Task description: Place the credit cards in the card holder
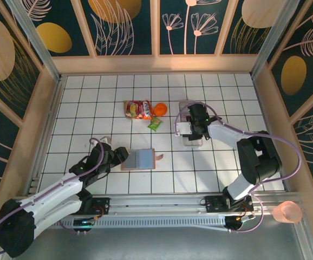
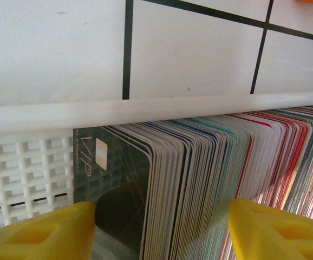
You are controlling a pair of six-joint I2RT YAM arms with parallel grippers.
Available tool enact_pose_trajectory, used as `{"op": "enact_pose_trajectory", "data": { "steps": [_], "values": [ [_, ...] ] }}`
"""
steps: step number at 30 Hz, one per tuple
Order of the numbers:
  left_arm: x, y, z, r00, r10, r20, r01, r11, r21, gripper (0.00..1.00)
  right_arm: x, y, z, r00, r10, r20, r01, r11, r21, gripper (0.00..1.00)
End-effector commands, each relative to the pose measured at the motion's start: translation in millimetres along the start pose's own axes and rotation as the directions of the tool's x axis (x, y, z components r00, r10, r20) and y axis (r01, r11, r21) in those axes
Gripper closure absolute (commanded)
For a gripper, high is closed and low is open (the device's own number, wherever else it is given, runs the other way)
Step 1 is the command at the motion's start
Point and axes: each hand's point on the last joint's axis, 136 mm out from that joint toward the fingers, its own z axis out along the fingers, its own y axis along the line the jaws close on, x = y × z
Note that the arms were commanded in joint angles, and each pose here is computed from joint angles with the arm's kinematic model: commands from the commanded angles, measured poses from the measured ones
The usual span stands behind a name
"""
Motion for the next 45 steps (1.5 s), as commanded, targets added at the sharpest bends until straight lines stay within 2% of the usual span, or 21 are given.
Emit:
{"op": "enact_pose_trajectory", "data": {
  "steps": [1,4,10,17,27,34,37,45],
  "values": [
    [2.5,-4.4,1.6,1.000,-0.008,-0.009,0.008,1.000,0.027,0.49,-1.5,-29.2,-11.7,1.000,-0.026,-0.016,0.028,0.994,0.108,0.39],
    [2.9,-4.9,1.8,1.000,-0.010,-0.013,0.010,0.999,0.030,0.52,-2.6,-29.0,-16.2,1.000,-0.026,-0.010,0.027,0.993,0.112,0.47],
    [4.2,-5.0,2.0,1.000,-0.015,-0.019,0.015,0.999,0.032,0.59,-3.3,-23.4,-22.9,0.999,-0.035,-0.002,0.035,0.993,0.110,0.55],
    [6.1,-5.7,2.0,0.999,-0.023,-0.029,0.024,0.999,0.037,0.65,-4.1,-20.8,-26.4,0.999,-0.038,0.005,0.038,0.993,0.111,0.73],
    [7.5,-7.3,2.5,0.999,-0.029,-0.038,0.031,0.998,0.045,0.70,-3.5,-30.3,-38.5,1.000,-0.020,0.002,0.020,0.988,0.156,0.75],
    [9.7,-8.3,3.9,0.998,-0.035,-0.051,0.038,0.998,0.051,0.74,-3.8,-27.6,-48.7,1.000,-0.010,0.009,0.009,0.988,0.157,0.85],
    [10.0,-9.6,4.4,0.998,-0.035,-0.055,0.038,0.998,0.056,0.75,-5.7,-18.8,-54.5,1.000,-0.010,0.021,0.007,0.992,0.126,0.91],
    [11.1,-12.8,4.6,0.998,-0.028,-0.061,0.032,0.997,0.072,0.76,-24.5,10.4,-86.4,0.997,0.023,0.076,-0.025,0.999,0.030,0.98]
  ]
}}
